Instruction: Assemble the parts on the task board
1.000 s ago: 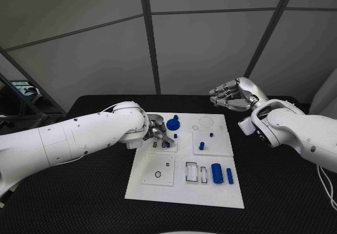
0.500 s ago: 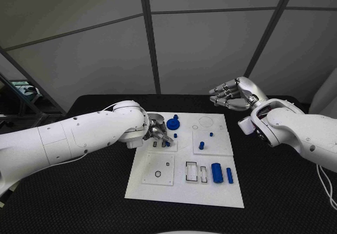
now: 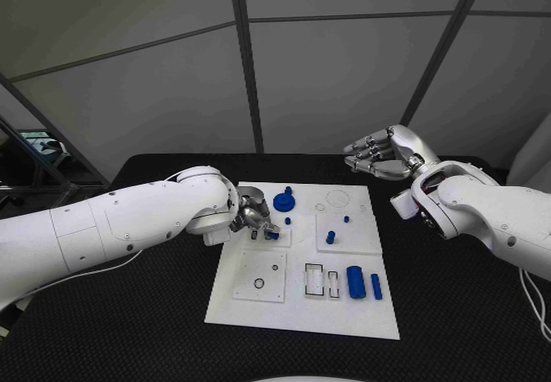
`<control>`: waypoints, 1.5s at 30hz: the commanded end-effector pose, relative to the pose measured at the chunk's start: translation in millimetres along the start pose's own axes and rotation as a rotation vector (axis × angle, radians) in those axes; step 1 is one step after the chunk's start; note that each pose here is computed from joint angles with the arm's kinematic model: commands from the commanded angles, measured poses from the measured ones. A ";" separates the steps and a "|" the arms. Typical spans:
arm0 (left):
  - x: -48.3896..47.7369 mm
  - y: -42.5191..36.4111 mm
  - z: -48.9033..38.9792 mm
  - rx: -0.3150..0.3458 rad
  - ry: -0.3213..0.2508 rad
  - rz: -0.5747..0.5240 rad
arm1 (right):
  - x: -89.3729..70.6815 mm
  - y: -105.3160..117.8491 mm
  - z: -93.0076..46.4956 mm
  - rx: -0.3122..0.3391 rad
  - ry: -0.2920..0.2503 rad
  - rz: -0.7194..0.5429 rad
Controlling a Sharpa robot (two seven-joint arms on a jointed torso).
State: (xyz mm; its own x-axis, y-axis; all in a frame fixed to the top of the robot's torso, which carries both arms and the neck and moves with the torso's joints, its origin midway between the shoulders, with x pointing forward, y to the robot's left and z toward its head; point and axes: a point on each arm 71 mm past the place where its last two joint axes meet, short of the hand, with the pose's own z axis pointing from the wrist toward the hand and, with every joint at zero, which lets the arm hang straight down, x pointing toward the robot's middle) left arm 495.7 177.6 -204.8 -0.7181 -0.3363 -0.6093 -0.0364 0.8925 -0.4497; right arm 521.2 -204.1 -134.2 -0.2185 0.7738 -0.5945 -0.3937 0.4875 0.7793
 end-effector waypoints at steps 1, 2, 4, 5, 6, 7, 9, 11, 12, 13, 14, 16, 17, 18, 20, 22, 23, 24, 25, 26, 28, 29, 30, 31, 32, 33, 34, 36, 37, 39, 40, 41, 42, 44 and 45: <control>-2.6 -0.6 -4.3 0.024 -0.044 -0.080 | -2.5 -0.2 0.2 0.000 -0.006 0.000; -2.9 -0.2 -5.5 0.027 -0.052 -0.087 | -2.8 -0.6 0.2 0.001 -0.007 -0.001; -3.4 0.4 -7.7 0.033 -0.067 -0.099 | -3.4 -1.1 0.0 0.003 -0.009 -0.002; -3.6 0.5 -8.7 0.035 -0.074 -0.104 | -3.7 -1.2 0.0 0.003 -0.010 -0.002; -3.8 0.6 -10.1 0.039 -0.085 -0.111 | -3.9 -1.4 -0.1 0.004 -0.011 -0.003; -4.0 0.7 -11.1 0.042 -0.093 -0.116 | -4.2 -1.6 -0.2 0.005 -0.011 -0.003; -4.3 0.9 -13.3 0.049 -0.111 -0.127 | -4.8 -2.0 -0.4 0.006 -0.013 -0.004; -4.5 1.6 -15.0 0.053 -0.130 -0.134 | -5.4 -2.4 -0.6 0.007 -0.015 -0.005; -4.4 2.1 -15.7 0.054 -0.139 -0.136 | -5.6 -2.6 -0.7 0.008 -0.016 -0.005; -4.1 3.1 -16.4 0.054 -0.150 -0.137 | -5.9 -2.8 -0.8 0.009 -0.017 -0.006; -3.6 4.4 -17.0 0.054 -0.161 -0.135 | -6.3 -3.1 -1.0 0.009 -0.018 -0.006; -2.1 6.9 -17.7 0.051 -0.183 -0.124 | -7.1 -3.7 -1.2 0.011 -0.020 -0.008; -1.2 8.2 -17.8 0.050 -0.193 -0.117 | -7.6 -4.0 -1.3 0.012 -0.021 -0.008; -0.3 9.3 -17.9 0.047 -0.202 -0.111 | -8.0 -4.4 -1.4 0.013 -0.022 -0.009; 1.2 10.9 -17.8 0.044 -0.217 -0.106 | -8.6 -4.9 -1.5 0.015 -0.024 -0.010; 4.1 12.9 -17.6 0.040 -0.232 -0.100 | -9.1 -5.5 -1.5 0.017 -0.026 -0.011; 5.3 13.5 -17.6 0.039 -0.238 -0.096 | -9.2 -5.6 -1.5 0.017 -0.027 -0.011; 6.4 14.0 -17.5 0.038 -0.244 -0.090 | -9.2 -5.8 -1.4 0.017 -0.027 -0.011; 7.5 14.3 -17.4 0.037 -0.248 -0.083 | -9.2 -5.9 -1.3 0.018 -0.026 -0.011; 7.9 14.5 -17.3 0.037 -0.249 -0.081 | -9.2 -5.9 -1.2 0.018 -0.026 -0.011; 9.6 14.9 -16.7 0.035 -0.251 -0.074 | -9.1 -6.0 -1.2 0.018 -0.025 -0.011; 11.0 15.1 -16.1 0.033 -0.253 -0.070 | -9.1 -6.0 -1.2 0.017 -0.025 -0.011; 12.0 15.2 -15.5 0.032 -0.255 -0.067 | -9.1 -6.0 -1.2 0.017 -0.024 -0.011; 13.0 15.1 -14.8 0.031 -0.257 -0.064 | -9.1 -6.0 -1.2 0.017 -0.024 -0.011; 14.0 15.0 -14.1 0.030 -0.259 -0.061 | -9.1 -6.0 -1.2 0.017 -0.024 -0.011; 14.8 14.8 -13.4 0.030 -0.259 -0.058 | -9.1 -6.0 -1.2 0.017 -0.024 -0.011; 15.6 14.5 -12.7 0.029 -0.258 -0.056 | -9.1 -6.0 -1.2 0.017 -0.024 -0.011; 17.0 14.0 -11.4 0.028 -0.255 -0.050 | -8.9 -6.0 -1.1 0.016 -0.023 -0.011; 17.6 13.6 -10.6 0.027 -0.252 -0.046 | -8.8 -5.9 -1.0 0.016 -0.023 -0.011; 18.5 13.3 -9.1 0.025 -0.249 -0.037 | -8.3 -5.7 -0.7 0.016 -0.022 -0.010; 18.9 13.4 -8.4 0.023 -0.248 -0.034 | -8.2 -5.6 -0.7 0.015 -0.021 -0.010; 19.4 13.6 -7.6 0.021 -0.247 -0.031 | -8.0 -5.4 -0.6 0.015 -0.021 -0.010; 19.8 13.6 -6.7 0.019 -0.248 -0.027 | -7.8 -5.3 -0.5 0.015 -0.021 -0.009; 20.1 13.6 -5.2 0.016 -0.250 -0.016 | -7.6 -5.2 -0.4 0.014 -0.020 -0.009; 20.2 13.6 -4.5 0.015 -0.250 -0.013 | -7.5 -5.2 -0.3 0.014 -0.020 -0.009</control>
State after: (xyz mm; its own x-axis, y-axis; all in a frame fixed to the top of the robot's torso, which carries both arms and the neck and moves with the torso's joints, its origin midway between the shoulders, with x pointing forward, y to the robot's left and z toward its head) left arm 475.9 184.3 -222.0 -0.5409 -0.4346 -0.7201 -0.0516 0.8717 -0.4873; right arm 524.4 -213.2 -135.7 -0.2008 0.7745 -0.5998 -0.3772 0.5040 0.7770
